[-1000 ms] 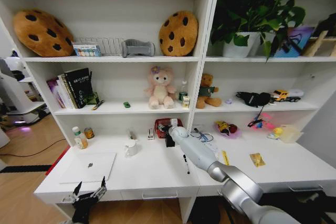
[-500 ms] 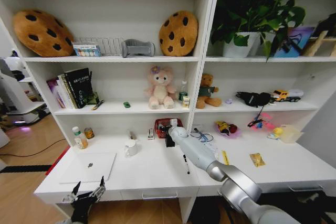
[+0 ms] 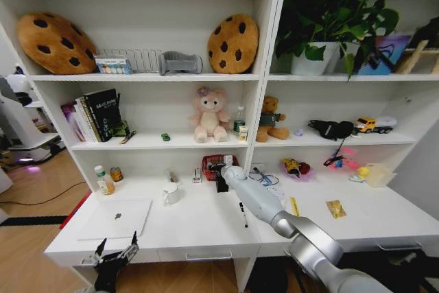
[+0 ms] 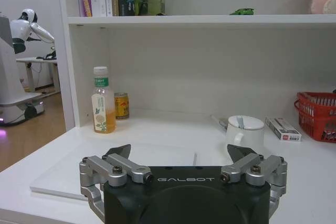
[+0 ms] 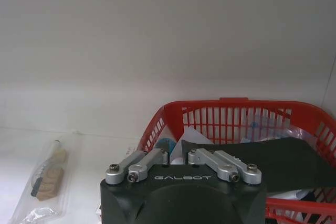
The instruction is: Organize the objects on the table.
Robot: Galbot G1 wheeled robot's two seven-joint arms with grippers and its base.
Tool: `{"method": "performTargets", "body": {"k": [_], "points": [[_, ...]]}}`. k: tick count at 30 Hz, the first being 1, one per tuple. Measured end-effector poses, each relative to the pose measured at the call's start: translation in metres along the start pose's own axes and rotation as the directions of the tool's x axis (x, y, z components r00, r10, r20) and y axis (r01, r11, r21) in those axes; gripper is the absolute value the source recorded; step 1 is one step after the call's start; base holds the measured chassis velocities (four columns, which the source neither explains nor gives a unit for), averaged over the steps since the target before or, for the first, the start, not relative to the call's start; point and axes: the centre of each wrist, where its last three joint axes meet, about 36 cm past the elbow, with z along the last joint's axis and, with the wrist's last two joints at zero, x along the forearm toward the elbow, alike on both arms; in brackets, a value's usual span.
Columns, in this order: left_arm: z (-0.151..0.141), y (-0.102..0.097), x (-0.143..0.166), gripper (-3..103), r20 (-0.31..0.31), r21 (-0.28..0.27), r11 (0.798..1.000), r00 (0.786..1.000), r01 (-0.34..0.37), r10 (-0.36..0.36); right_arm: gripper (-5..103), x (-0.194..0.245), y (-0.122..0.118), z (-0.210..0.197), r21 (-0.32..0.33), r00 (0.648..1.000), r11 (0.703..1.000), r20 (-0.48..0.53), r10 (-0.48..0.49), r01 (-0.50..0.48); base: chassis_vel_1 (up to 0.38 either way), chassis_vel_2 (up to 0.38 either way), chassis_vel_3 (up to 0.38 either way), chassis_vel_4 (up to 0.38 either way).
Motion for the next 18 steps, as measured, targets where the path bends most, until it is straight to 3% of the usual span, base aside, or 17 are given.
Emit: {"method": "performTargets", "body": {"k": [1,2,5,8,9,15,17,18], "points": [[0.0,0.0,0.0,100,0.0,0.0,1.0,1.0,0.0,0.0,9,0.0,0.0,0.0,0.0,1.0,1.0,0.0,0.0,0.0,0.0,0.0,0.0,0.0],[0.0002,-0.0002,0.0001,100,0.0,0.0,1.0,1.0,0.0,0.0,20,-0.0004,0.0001,-0.0016,0.001,1.0,1.0,-0.002,0.001,-0.001,0.0,0.0,0.0,0.0],[0.0002,-0.0004,0.0001,100,0.0,0.0,1.0,1.0,-0.001,0.001,25,-0.0009,-0.0001,-0.0044,0.005,1.0,1.0,-0.011,0.003,-0.003,0.0,0.0,0.0,0.0],[0.0002,0.0,-0.0002,100,0.004,0.0,1.0,1.0,0.0,0.0,42,-0.0009,-0.001,-0.0045,0.009,0.999,1.0,-0.04,0.008,-0.008,0.0,0.0,0.0,0.0],[0.0002,0.0,-0.0002,100,0.004,0.0,1.0,1.0,0.0,0.0,42,-0.0009,-0.001,-0.0045,0.009,0.999,1.0,-0.04,0.008,-0.008,0.0,0.0,0.0,0.0],[0.0013,-0.0024,-0.0009,100,0.007,0.006,1.0,1.0,-0.004,0.004,69,-0.0006,-0.002,-0.0042,0.008,0.998,1.0,-0.06,0.009,-0.008,0.0,0.0,0.0,0.0],[0.0018,-0.0025,-0.001,100,0.008,0.006,1.0,1.0,-0.004,0.004,69,-0.0013,-0.0027,-0.0035,0.008,0.998,1.0,-0.064,0.01,-0.01,0.0,0.0,0.0,0.0],[0.0024,-0.0024,-0.0012,100,0.009,0.006,1.0,1.0,-0.003,0.003,75,-0.0023,-0.0033,-0.0018,0.009,0.997,1.0,-0.071,0.012,-0.011,0.0,0.0,0.0,0.0]]}}
